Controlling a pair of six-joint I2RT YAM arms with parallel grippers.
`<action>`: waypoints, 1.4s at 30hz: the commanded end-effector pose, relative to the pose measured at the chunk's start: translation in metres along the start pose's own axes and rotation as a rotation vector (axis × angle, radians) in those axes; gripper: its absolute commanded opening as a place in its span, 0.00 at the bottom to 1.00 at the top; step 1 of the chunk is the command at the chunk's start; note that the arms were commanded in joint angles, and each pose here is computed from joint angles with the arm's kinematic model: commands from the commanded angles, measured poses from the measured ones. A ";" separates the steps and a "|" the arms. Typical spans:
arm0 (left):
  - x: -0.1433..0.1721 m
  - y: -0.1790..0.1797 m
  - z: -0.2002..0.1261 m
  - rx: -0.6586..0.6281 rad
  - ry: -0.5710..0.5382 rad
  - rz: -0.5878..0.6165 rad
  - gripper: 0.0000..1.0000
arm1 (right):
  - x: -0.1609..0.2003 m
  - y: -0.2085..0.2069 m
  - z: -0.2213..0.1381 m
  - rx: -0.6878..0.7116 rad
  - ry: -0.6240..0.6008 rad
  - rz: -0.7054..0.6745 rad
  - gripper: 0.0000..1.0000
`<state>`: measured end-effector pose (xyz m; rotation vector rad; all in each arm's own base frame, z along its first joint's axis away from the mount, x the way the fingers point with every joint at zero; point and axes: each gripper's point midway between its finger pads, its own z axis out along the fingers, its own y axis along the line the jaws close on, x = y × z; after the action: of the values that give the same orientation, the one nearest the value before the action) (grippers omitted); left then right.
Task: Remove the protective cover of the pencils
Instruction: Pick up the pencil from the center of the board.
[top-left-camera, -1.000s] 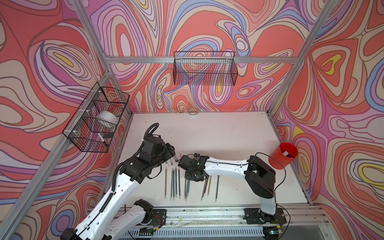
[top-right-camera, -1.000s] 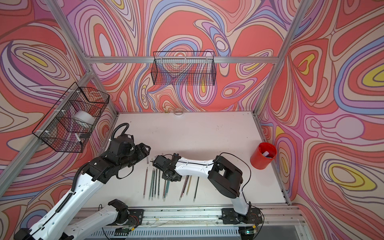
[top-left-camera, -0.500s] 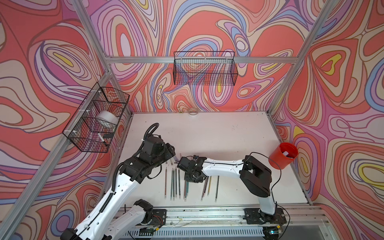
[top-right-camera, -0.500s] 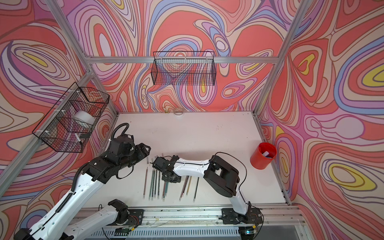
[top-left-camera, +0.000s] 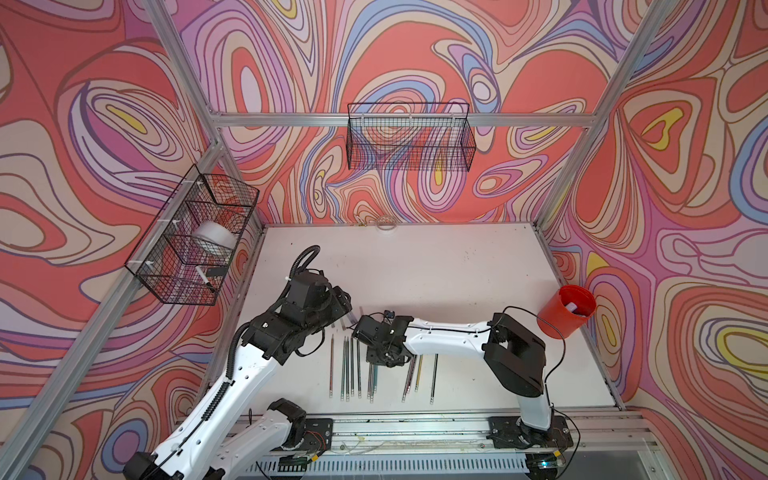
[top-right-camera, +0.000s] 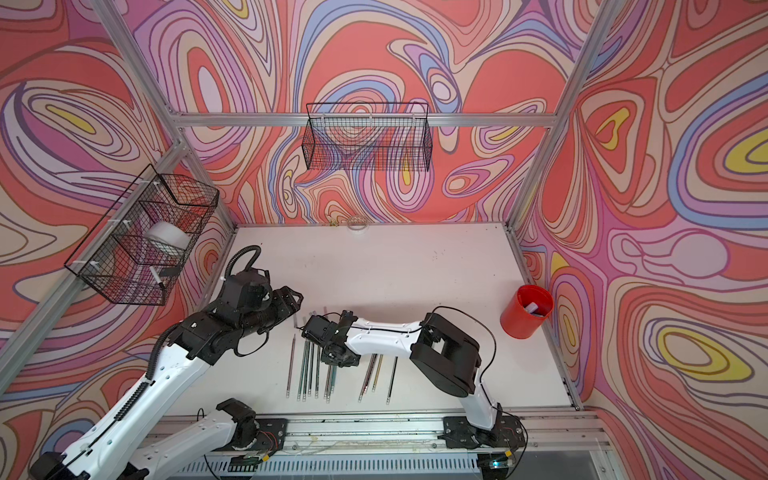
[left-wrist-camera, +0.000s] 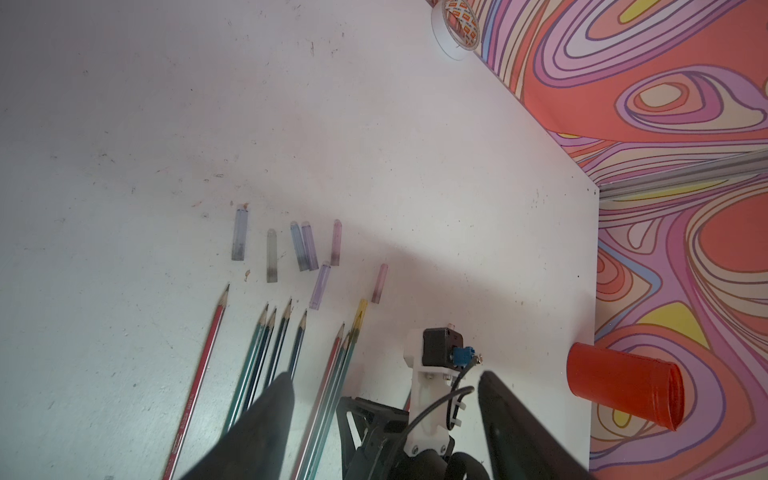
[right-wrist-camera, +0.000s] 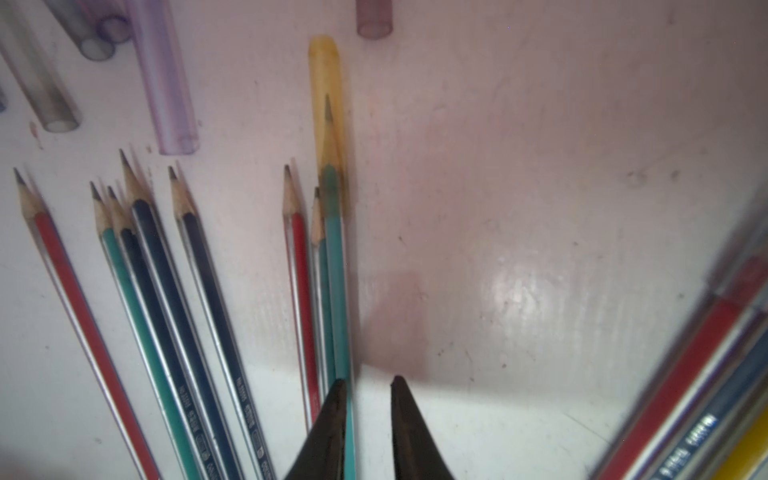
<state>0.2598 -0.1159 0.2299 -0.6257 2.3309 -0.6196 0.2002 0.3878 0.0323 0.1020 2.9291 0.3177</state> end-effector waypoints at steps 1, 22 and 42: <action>-0.003 0.001 0.000 -0.005 -0.005 -0.015 0.72 | -0.003 0.006 -0.005 -0.010 -0.022 -0.010 0.22; -0.003 -0.001 0.000 0.001 -0.005 -0.017 0.72 | 0.005 -0.004 0.013 0.051 0.019 -0.013 0.21; -0.002 -0.005 -0.004 0.023 0.003 -0.027 0.72 | 0.012 -0.031 0.025 0.215 0.051 -0.019 0.20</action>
<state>0.2593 -0.1174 0.2299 -0.6245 2.3362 -0.6349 0.1992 0.3871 0.0193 0.0934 2.9756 0.1857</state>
